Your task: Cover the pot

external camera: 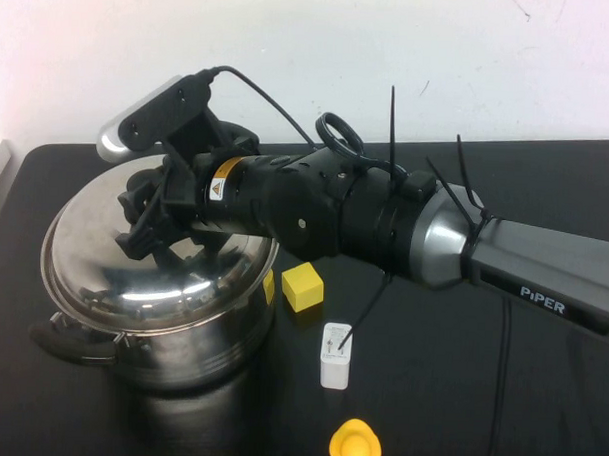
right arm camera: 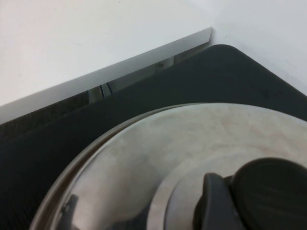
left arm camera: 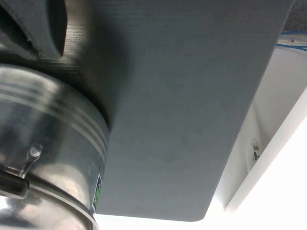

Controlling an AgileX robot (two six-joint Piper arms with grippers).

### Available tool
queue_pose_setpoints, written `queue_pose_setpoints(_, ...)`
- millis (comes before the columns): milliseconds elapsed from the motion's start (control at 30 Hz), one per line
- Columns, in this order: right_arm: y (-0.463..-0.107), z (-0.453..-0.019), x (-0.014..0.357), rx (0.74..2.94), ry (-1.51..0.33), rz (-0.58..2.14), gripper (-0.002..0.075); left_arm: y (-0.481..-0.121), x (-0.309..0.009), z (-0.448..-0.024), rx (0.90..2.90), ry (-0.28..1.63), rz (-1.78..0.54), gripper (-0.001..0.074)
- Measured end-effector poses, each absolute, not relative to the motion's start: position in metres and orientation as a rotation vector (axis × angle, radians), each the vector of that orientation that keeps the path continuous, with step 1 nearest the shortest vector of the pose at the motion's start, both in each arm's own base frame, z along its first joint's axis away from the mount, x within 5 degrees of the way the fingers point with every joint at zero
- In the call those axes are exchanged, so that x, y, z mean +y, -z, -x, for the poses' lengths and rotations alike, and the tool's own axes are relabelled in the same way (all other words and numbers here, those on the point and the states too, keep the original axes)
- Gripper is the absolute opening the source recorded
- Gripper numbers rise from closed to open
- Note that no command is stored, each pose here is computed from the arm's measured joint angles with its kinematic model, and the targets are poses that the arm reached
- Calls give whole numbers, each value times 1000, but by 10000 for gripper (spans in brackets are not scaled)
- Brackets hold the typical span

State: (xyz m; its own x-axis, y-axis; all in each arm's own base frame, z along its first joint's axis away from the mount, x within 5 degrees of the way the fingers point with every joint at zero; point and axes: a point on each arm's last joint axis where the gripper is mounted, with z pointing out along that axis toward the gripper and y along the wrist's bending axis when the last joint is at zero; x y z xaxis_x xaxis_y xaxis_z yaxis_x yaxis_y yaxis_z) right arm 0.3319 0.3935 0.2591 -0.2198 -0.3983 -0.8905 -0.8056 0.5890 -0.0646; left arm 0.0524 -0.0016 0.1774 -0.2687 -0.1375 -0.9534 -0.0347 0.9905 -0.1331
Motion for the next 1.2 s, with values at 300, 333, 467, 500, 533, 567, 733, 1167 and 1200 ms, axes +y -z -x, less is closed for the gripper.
queue_pose_setpoints(300, -260, -331, 393, 1836, -517, 983, 479, -177, -2, -52, 1842, 99, 125, -2)
queue_pose_setpoints(333, -261, -331, 393, 1840, -515, 988, 503, -177, -2, -52, 1842, 99, 125, -3)
queue_pose_setpoints(467, -281, -320, 381, 1827, -502, 1011, 511, -177, -2, -52, 1842, 99, 125, -2)
queue_pose_setpoints(500, -291, -315, 376, 1805, -496, 1015, 496, -177, -2, -52, 1842, 99, 125, -2)
queue_pose_setpoints(533, -303, -308, 371, 1775, -488, 1019, 473, -177, -2, -52, 1842, 99, 125, -2)
queue_pose_setpoints(567, -314, -302, 365, 1746, -483, 1018, 449, -177, -2, -52, 1842, 99, 125, -2)
queue_pose_setpoints(733, -354, -261, 322, 1585, -466, 991, 222, -177, -2, -52, 1842, 99, 125, -2)
queue_pose_setpoints(1167, -354, -173, 214, 1506, -411, 1031, 0, -177, -2, -52, 1842, 99, 125, -2)
queue_pose_setpoints(1200, -356, -167, 206, 1513, -405, 1043, 0, -177, -2, -52, 1842, 99, 125, -2)
